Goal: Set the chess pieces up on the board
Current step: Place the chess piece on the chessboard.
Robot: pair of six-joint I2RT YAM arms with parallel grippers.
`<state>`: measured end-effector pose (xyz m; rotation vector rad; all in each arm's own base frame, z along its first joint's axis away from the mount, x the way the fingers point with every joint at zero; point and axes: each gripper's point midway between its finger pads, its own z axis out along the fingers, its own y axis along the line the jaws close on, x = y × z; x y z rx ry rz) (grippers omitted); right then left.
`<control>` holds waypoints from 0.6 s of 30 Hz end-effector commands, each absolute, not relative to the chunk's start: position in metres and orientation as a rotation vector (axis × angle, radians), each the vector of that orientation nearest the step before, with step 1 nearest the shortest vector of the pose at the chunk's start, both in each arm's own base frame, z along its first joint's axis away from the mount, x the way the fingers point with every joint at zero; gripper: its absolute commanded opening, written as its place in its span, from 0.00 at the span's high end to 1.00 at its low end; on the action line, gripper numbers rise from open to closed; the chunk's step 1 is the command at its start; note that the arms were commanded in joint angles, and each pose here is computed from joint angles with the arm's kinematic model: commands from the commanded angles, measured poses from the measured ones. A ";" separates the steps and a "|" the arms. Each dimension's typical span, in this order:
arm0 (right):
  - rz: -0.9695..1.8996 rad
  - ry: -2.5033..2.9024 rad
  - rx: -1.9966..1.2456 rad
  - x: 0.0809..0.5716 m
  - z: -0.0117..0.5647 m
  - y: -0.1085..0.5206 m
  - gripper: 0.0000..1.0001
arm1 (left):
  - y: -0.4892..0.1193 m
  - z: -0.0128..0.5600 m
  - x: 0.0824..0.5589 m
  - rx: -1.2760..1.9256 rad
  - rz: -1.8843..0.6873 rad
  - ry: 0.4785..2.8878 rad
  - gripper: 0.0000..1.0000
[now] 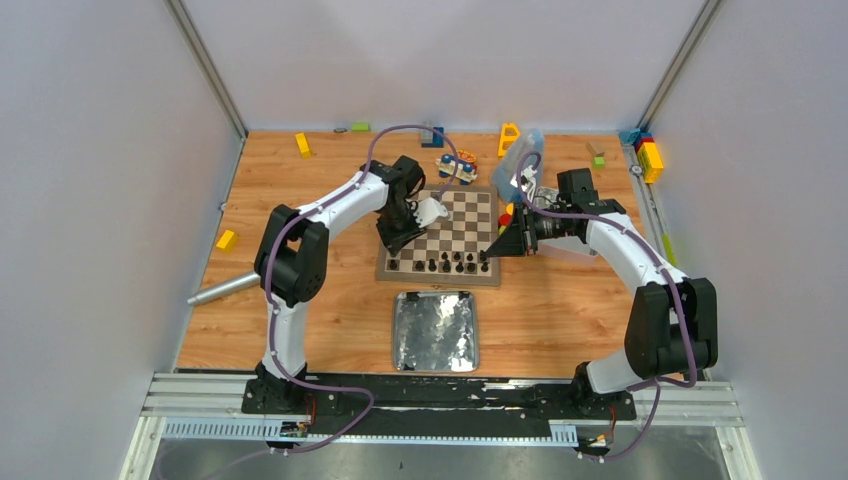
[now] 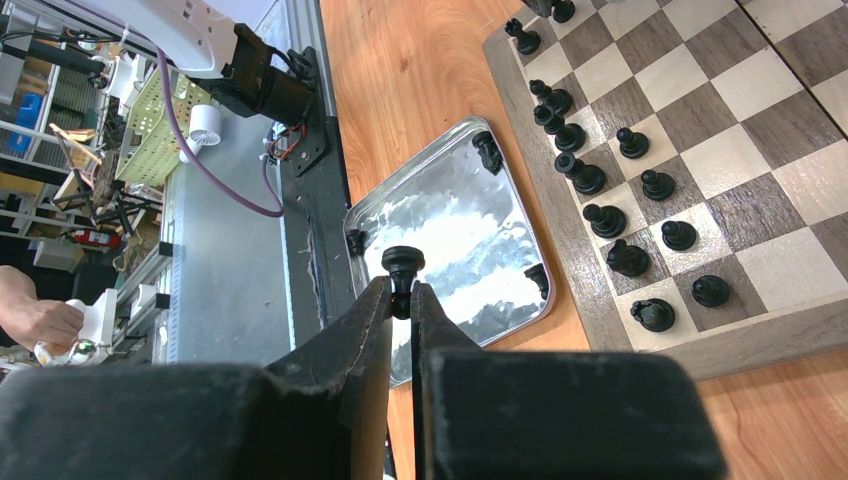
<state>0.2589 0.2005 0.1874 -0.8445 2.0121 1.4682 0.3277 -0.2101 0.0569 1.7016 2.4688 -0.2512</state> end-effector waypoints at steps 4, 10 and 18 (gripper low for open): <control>1.444 1.951 -0.888 0.260 0.195 0.200 1.00 | -0.219 0.078 0.340 1.664 -0.233 2.416 0.60; 1.335 1.998 -0.888 0.273 0.195 0.201 1.00 | -0.222 0.110 0.349 1.585 -0.234 2.345 0.52; 1.026 2.081 -0.989 0.301 0.196 0.228 1.00 | -0.195 0.165 0.354 1.285 -0.291 2.249 0.38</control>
